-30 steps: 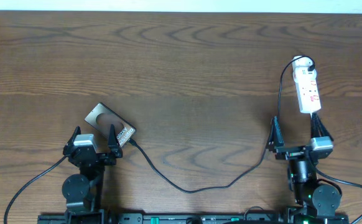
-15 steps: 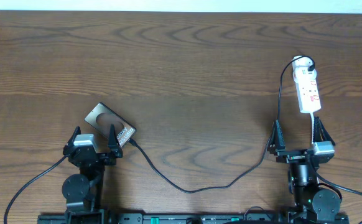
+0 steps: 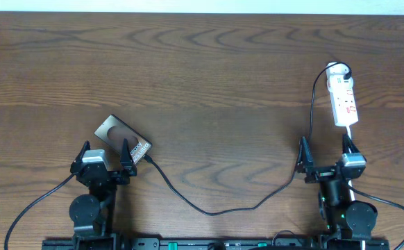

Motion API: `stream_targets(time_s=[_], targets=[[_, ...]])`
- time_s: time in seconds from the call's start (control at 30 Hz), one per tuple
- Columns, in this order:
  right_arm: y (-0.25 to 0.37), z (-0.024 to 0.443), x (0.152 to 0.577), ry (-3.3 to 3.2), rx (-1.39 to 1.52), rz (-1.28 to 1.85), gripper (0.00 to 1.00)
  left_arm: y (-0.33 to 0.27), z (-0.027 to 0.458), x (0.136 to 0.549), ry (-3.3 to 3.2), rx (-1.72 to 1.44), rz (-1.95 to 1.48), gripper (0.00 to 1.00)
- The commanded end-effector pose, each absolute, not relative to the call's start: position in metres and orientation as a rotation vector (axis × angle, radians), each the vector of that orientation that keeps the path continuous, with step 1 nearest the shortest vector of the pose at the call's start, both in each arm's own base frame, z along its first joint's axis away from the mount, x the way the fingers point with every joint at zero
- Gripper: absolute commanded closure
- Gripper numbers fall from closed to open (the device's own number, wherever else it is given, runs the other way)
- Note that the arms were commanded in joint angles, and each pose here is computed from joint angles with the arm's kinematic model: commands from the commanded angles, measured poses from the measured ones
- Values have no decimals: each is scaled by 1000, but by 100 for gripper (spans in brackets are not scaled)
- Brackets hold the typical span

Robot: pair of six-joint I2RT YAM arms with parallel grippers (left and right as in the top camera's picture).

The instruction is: Plug charger to phone and switch on socket

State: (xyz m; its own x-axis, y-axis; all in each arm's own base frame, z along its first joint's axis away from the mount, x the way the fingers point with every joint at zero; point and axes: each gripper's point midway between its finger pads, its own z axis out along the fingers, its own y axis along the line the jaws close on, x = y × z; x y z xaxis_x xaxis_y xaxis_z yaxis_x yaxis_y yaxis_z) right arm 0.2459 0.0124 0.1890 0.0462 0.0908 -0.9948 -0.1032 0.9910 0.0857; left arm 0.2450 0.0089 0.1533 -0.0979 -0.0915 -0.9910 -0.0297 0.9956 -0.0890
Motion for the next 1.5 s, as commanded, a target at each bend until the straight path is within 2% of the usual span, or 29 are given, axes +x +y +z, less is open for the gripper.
stream_targets(time_s=[0.0,0.17,0.53,0.83,1.47], targets=[[13,181,246,1550,-4,148,1,5,139,244,1716,-63,-63,9],[12,159,245,1637,12,157,1,5,139,244,1716,-63,-63,9],[14,159,245,1635,-16,141,1,5,139,244,1716,-63,-63,9],[24,159,245,1623,-193,38,1,5,139,244,1716,-63,-63,10],[24,159,245,1625,-203,17,1,5,139,244,1716,-63,-63,9]])
